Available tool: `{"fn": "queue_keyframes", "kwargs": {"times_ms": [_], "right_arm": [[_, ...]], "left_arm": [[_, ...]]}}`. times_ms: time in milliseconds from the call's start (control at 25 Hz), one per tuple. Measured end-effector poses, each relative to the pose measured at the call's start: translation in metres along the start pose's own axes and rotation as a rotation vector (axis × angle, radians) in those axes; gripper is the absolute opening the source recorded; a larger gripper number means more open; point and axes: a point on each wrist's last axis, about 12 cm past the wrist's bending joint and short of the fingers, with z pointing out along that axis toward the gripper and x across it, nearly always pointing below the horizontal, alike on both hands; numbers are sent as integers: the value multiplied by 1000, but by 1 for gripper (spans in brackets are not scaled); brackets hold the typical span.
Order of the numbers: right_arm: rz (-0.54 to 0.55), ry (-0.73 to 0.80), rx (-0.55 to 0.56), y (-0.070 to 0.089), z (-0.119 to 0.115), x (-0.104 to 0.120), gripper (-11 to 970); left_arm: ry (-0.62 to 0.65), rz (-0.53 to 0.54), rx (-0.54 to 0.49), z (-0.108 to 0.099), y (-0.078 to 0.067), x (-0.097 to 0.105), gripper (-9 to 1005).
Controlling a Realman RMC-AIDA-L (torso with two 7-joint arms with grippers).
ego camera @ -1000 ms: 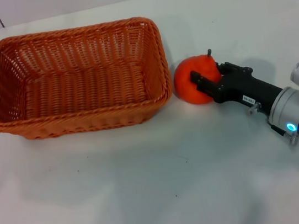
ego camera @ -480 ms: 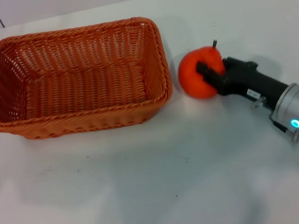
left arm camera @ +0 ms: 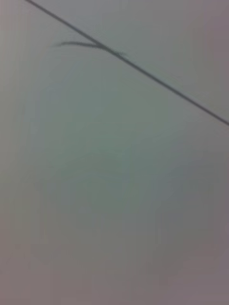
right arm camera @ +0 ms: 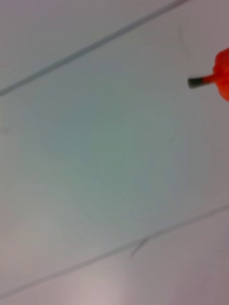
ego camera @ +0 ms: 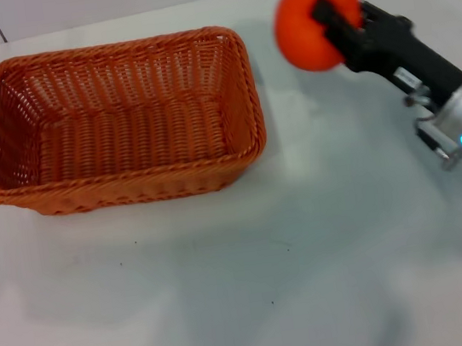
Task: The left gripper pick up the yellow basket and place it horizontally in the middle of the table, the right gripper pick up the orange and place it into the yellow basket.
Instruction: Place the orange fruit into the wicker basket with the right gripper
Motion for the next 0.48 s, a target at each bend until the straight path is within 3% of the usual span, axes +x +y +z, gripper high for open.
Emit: {"fn": "queue_keyframes", "kwargs": {"times_ms": [280, 480], "right_arm": [[21, -108, 242, -33, 59, 4, 304], [16, -217, 348, -51, 94, 6, 261]], "left_arm": [[2, -11, -21, 0, 3, 5, 892], [5, -18, -18, 1, 3, 8, 892]]}}
